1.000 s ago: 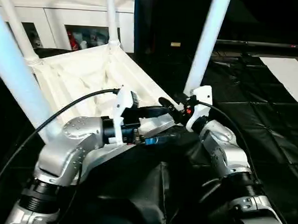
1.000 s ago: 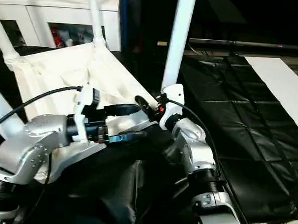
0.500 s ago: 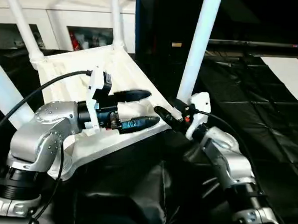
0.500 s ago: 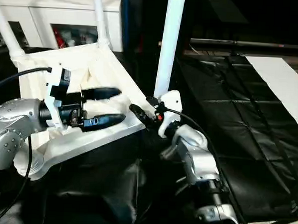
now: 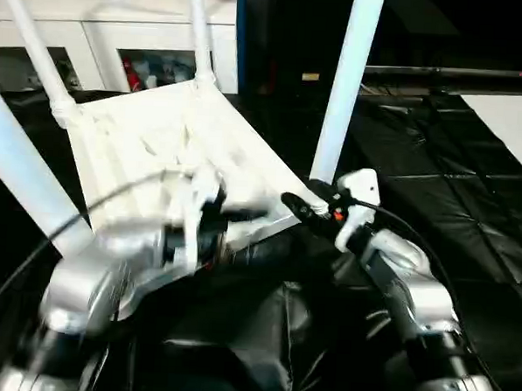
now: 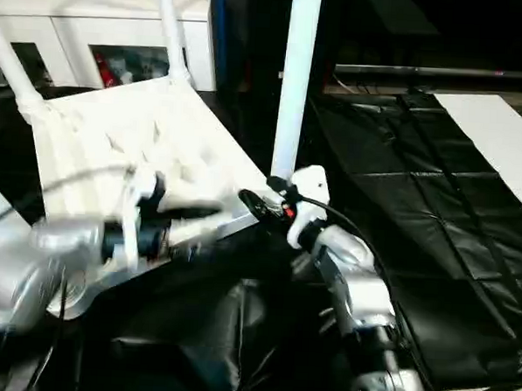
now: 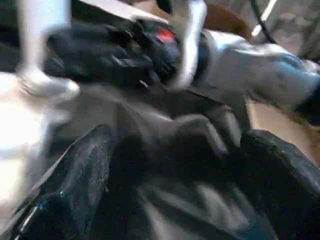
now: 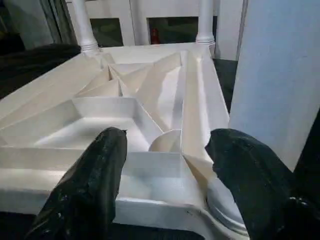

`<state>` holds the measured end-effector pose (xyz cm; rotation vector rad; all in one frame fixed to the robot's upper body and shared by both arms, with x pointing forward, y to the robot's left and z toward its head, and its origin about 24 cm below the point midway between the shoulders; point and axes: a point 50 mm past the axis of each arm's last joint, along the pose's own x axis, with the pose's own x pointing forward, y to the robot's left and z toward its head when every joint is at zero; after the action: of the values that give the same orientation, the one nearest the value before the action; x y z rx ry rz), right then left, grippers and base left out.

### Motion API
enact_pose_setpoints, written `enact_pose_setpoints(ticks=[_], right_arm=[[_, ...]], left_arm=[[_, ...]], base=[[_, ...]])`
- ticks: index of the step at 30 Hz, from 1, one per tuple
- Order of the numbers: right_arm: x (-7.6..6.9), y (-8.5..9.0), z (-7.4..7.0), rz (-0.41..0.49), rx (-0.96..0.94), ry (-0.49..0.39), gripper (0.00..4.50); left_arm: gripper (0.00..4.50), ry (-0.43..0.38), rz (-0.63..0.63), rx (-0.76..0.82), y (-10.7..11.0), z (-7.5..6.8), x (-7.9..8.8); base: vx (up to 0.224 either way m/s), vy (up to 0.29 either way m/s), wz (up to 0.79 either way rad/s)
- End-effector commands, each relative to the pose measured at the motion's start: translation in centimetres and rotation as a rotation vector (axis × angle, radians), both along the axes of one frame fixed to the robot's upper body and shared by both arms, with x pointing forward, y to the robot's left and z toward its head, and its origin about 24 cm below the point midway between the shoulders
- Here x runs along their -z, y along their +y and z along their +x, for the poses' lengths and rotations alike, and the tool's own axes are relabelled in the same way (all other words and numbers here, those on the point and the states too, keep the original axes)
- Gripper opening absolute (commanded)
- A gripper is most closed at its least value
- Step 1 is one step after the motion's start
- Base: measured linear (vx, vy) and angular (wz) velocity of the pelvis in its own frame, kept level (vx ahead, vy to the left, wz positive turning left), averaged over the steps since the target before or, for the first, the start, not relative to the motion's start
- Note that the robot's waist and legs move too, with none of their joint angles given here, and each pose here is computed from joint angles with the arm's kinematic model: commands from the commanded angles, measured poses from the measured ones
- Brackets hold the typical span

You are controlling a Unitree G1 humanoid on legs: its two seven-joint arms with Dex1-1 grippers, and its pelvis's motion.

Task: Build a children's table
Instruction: Rotate leg to tighten

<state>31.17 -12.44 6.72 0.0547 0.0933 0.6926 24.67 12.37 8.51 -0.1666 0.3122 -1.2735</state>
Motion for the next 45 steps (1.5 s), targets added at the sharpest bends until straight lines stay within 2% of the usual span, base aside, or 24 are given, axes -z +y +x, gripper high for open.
enact_pose_setpoints(ticks=[1, 6, 8, 13, 17, 20, 23, 27, 30, 36, 41, 43, 45], right_arm=[[-0.3, -0.6, -0.1, -0.005, 0.016, -0.004, 3.14], [-0.4, -1.0, -0.7, -0.009, -0.004, -0.003, 3.14], [-0.4, -1.1, -0.9, -0.010, -0.014, -0.003, 3.14], [-0.2, -1.2, -2.0, -0.001, -0.072, 0.015, 3.14], [0.6, -1.6, -2.9, -0.024, -0.096, 0.050, 3.14], [0.8, -1.7, -3.2, -0.026, -0.103, 0.060, 3.14], [1.5, -2.2, -3.9, -0.048, -0.138, 0.094, 3.14], [1.8, -2.3, -4.4, -0.053, -0.172, 0.113, 3.14], [2.5, -2.4, -4.9, -0.094, -0.236, 0.134, 3.14], [2.7, -2.8, -4.4, -0.117, -0.216, 0.129, 3.14], [2.6, -3.2, -4.3, -0.126, -0.212, 0.121, 3.14], [2.5, -3.3, -4.3, -0.126, -0.210, 0.119, 3.14], [2.5, -3.5, -4.2, -0.125, -0.204, 0.116, 3.14]], left_arm=[[4.44, -0.021, -0.024, 0.048, -0.4, -0.5, -0.7], [4.44, 0.002, -0.089, 0.085, -0.7, -2.7, -0.7], [4.44, 0.013, -0.103, 0.076, -0.6, -3.2, -0.7], [4.44, 0.084, -0.131, 0.015, 0.8, -5.2, 0.0], [4.44, 0.138, -0.140, -0.007, 2.2, -7.2, 0.5], [4.44, 0.145, -0.144, -0.012, 2.6, -7.7, 0.6], [4.44, 0.177, -0.122, -0.035, 4.5, -8.8, 1.2], [4.44, 0.164, -0.106, -0.063, 6.0, -9.3, 1.3], [4.44, 0.181, -0.053, -0.096, 8.7, -9.8, 2.0], [4.44, 0.182, 0.061, -0.141, 11.2, -10.2, 2.2], [4.44, 0.218, 0.157, -0.142, 14.5, -10.7, 1.1], [4.44, 0.210, 0.175, -0.165, 15.4, -10.6, 0.5], [4.44, 0.196, 0.210, -0.215, 17.2, -10.4, -0.7]], base=[[0.000, 0.000, 0.00], [0.000, 0.000, 0.00], [0.000, 0.000, 0.00], [0.000, 0.000, 0.00], [0.000, 0.000, 0.00], [0.000, 0.000, 0.00], [0.000, 0.000, 0.00], [0.000, 0.000, 0.00], [0.000, 0.000, 0.00], [0.000, 0.000, 0.00], [0.000, 0.000, 0.00], [0.000, 0.000, 0.00], [0.000, 0.000, 0.00]])
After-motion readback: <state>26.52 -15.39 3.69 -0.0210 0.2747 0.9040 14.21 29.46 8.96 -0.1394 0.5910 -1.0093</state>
